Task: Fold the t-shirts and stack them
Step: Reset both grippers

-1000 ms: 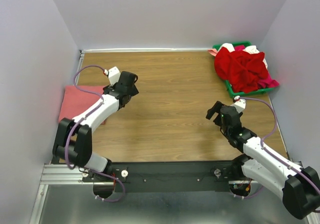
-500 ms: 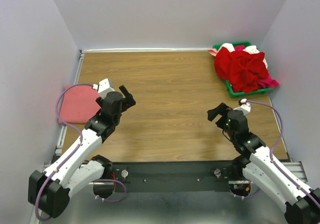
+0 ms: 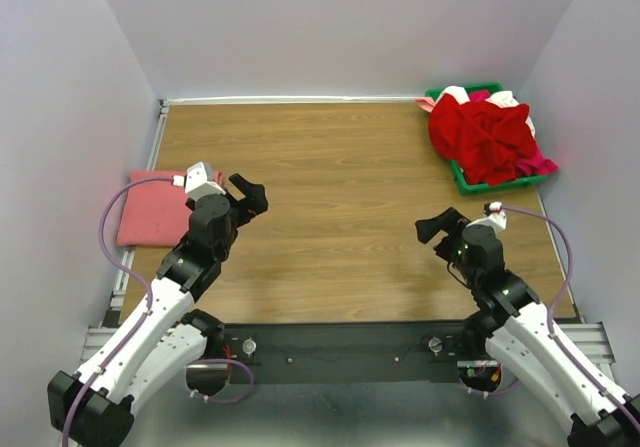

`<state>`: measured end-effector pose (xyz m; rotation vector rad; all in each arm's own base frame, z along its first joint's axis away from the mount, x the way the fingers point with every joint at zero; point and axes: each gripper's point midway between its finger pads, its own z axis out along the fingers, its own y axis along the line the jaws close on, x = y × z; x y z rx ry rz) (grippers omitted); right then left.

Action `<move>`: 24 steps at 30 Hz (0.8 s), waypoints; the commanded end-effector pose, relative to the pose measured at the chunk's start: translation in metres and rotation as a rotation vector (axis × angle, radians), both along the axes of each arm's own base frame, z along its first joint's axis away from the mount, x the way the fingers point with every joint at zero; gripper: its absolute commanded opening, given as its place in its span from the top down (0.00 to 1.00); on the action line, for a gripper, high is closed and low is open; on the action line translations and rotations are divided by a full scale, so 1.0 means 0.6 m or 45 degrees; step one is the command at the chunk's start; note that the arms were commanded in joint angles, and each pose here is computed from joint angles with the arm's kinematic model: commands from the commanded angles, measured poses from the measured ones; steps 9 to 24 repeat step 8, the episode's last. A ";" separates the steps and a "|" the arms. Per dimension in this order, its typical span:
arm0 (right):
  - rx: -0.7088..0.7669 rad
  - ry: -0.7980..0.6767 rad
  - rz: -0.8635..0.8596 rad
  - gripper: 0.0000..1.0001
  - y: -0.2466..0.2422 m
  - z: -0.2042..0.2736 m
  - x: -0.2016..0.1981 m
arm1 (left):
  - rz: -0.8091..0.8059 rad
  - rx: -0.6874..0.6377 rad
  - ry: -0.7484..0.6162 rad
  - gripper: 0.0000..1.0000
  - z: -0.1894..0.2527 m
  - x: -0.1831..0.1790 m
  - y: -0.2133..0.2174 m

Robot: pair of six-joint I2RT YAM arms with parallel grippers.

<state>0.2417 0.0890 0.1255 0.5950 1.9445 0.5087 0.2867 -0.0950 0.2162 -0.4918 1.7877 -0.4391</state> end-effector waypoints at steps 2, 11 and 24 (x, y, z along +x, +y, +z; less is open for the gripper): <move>0.028 -0.001 0.010 0.00 0.001 0.010 -0.007 | -0.025 -0.006 0.052 0.01 -0.015 0.003 -0.011; 0.034 -0.011 0.031 0.00 0.004 0.009 -0.013 | -0.031 -0.014 0.098 0.01 -0.027 0.003 -0.016; 0.034 -0.011 0.031 0.00 0.004 0.009 -0.013 | -0.031 -0.014 0.098 0.01 -0.027 0.003 -0.016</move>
